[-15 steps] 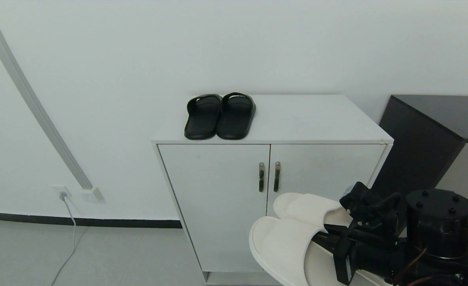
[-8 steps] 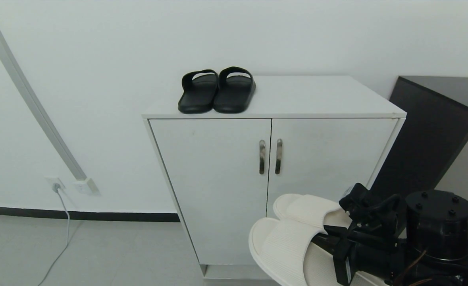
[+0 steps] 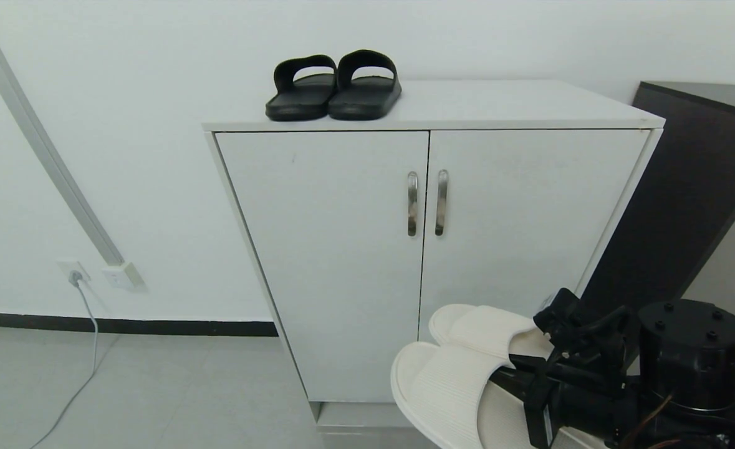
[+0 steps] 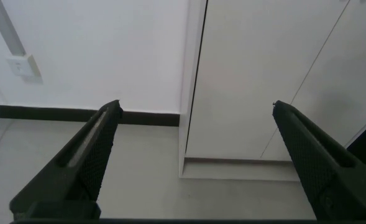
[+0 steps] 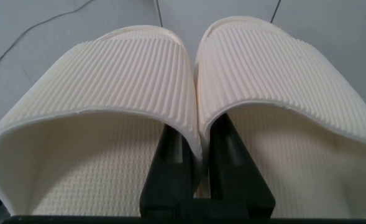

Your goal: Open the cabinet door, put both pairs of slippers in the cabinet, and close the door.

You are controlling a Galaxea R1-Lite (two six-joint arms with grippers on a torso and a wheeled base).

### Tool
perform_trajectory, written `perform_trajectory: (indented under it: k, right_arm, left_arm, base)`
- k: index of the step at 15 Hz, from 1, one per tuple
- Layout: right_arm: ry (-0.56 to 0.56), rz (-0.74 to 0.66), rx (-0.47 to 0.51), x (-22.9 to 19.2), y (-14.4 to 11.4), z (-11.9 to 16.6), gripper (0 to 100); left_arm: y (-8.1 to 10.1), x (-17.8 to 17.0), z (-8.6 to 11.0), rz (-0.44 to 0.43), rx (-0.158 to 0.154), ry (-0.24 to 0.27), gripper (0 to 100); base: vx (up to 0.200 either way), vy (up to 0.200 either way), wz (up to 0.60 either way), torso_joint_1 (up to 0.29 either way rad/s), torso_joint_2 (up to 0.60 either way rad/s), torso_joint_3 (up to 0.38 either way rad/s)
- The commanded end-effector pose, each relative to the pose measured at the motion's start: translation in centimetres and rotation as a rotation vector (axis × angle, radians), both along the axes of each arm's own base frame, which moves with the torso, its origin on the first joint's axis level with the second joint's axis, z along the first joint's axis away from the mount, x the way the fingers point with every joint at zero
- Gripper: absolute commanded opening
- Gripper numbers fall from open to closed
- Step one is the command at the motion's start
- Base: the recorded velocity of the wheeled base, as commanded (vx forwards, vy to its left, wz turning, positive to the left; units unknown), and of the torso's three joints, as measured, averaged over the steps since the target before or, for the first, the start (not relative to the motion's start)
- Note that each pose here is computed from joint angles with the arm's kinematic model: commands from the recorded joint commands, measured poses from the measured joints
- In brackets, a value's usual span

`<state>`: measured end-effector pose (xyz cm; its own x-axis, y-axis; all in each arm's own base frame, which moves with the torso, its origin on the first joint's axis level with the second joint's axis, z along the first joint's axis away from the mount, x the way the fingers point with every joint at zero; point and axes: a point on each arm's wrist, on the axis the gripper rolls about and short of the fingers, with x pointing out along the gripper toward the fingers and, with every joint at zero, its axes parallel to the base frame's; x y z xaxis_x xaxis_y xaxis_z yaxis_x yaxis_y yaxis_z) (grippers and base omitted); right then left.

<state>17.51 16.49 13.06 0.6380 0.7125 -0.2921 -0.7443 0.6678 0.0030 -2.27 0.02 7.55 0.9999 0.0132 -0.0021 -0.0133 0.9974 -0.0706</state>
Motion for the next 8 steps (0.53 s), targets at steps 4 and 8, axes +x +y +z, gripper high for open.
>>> perform_trajectory:
  k: [4,8]
  right_arm:
    - [-0.013,0.000,0.009,-0.24,-0.18,-0.14,0]
    - [-0.016,0.020,-0.006,-0.60,-0.07,-0.37,0]
  left_arm:
    - [0.00,0.01,0.01,0.001,0.002,0.001,100]
    - [0.00,0.01,0.04,-0.001,0.000,0.002,100]
  base:
    - [0.000,0.000,0.00,-0.038,0.44,0.398]
    - [0.000,0.000,0.00,-0.002,0.15,0.143]
